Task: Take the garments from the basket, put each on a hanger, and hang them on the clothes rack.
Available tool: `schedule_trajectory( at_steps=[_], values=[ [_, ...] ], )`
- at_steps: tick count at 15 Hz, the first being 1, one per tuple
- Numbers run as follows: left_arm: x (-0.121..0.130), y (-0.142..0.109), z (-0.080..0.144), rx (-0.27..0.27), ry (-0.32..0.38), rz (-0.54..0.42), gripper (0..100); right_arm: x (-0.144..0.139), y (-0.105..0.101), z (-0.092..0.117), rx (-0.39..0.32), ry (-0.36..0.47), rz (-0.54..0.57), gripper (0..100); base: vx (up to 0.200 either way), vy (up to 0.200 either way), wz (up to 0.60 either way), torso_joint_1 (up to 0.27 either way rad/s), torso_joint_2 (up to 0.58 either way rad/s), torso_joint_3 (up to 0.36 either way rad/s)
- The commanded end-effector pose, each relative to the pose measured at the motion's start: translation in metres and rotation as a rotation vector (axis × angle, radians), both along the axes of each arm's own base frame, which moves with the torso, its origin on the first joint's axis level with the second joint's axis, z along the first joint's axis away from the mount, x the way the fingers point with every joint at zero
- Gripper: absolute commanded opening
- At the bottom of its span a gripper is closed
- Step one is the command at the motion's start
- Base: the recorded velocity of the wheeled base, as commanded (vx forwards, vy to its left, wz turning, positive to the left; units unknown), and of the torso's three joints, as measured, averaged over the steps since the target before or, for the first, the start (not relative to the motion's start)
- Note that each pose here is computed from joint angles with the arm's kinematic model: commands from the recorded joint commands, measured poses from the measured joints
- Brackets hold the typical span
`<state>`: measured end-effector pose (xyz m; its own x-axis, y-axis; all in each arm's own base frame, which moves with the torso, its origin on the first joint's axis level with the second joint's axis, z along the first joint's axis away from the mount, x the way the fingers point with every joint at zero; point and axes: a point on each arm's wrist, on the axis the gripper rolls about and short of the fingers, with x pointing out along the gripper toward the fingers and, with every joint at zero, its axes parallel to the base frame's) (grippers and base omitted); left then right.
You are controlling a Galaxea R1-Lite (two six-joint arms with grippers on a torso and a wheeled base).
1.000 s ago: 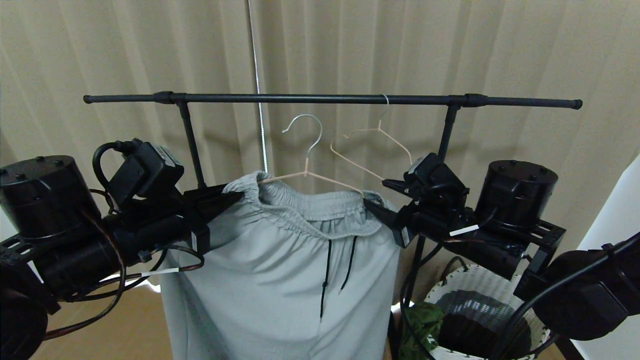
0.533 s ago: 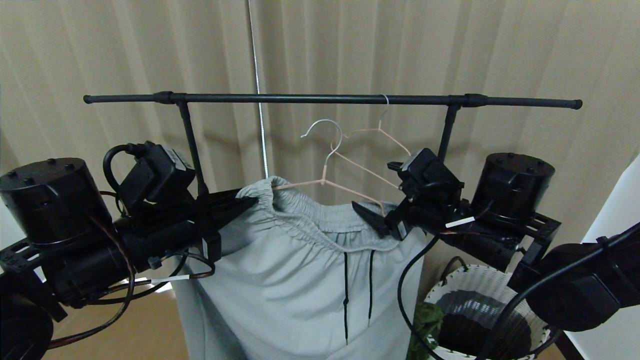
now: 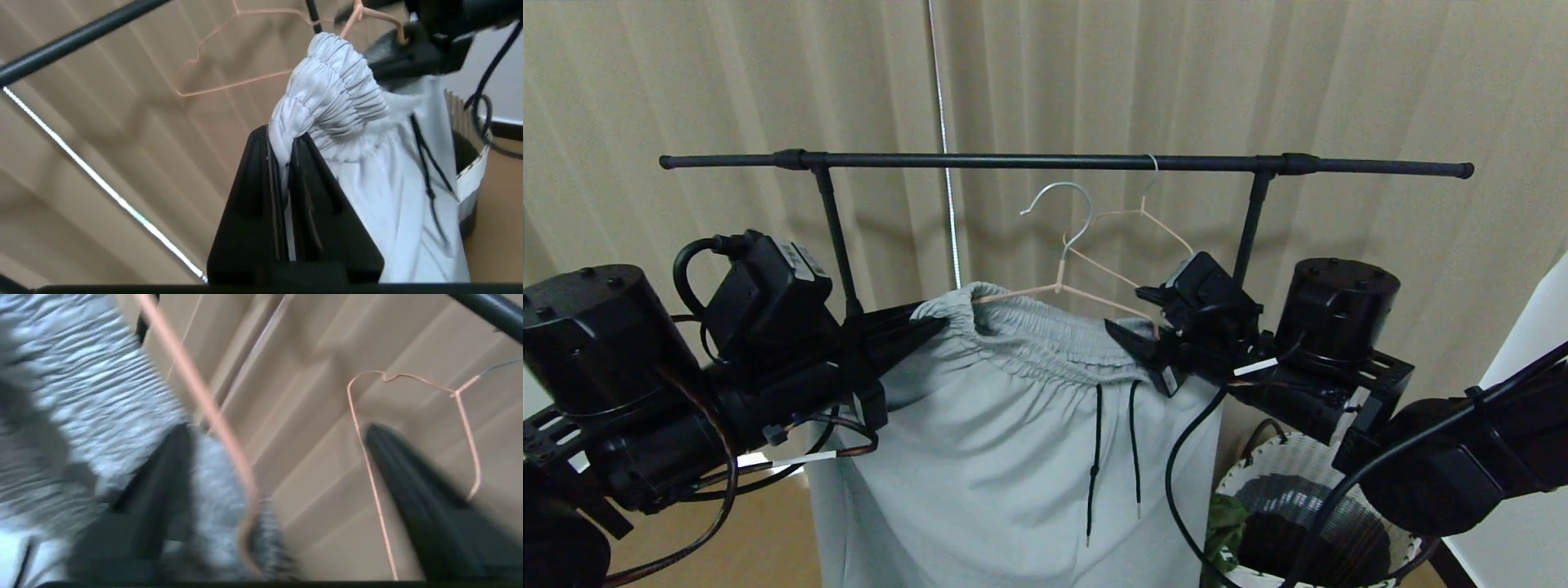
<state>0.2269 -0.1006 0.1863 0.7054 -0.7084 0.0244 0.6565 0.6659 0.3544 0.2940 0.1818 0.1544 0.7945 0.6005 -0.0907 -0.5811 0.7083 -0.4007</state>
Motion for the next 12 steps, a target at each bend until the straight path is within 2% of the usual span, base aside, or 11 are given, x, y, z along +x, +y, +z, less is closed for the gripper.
schedule_trajectory(
  at_steps=[1, 9, 10, 12],
  values=[
    [-0.002, 0.0, -0.004, 0.004, 0.012, -0.003, 0, 0.002, 0.001, -0.002, -0.001, 0.002, 0.001, 0, 0.0, 0.0, 0.0, 0.0, 0.0, 0.0],
    [-0.005, 0.002, -0.01, 0.015, 0.039, 0.001, 0, -0.001, -0.001, 0.006, 0.01, -0.017, -0.001, 0, 0.0, 0.0, 0.0, 0.0, 0.0, 0.0],
    [-0.006, 0.003, -0.012, 0.017, 0.045, 0.004, 100, -0.002, -0.001, 0.006, 0.011, -0.018, -0.001, 0, 0.0, 0.0, 0.0, 0.0, 0.0, 0.0],
    [-0.009, 0.006, -0.015, 0.022, 0.053, 0.022, 100, 0.0, -0.011, 0.013, 0.017, -0.033, -0.052, 0, 0.0, 0.0, 0.0, 0.0, 0.0, 0.0]
  ],
)
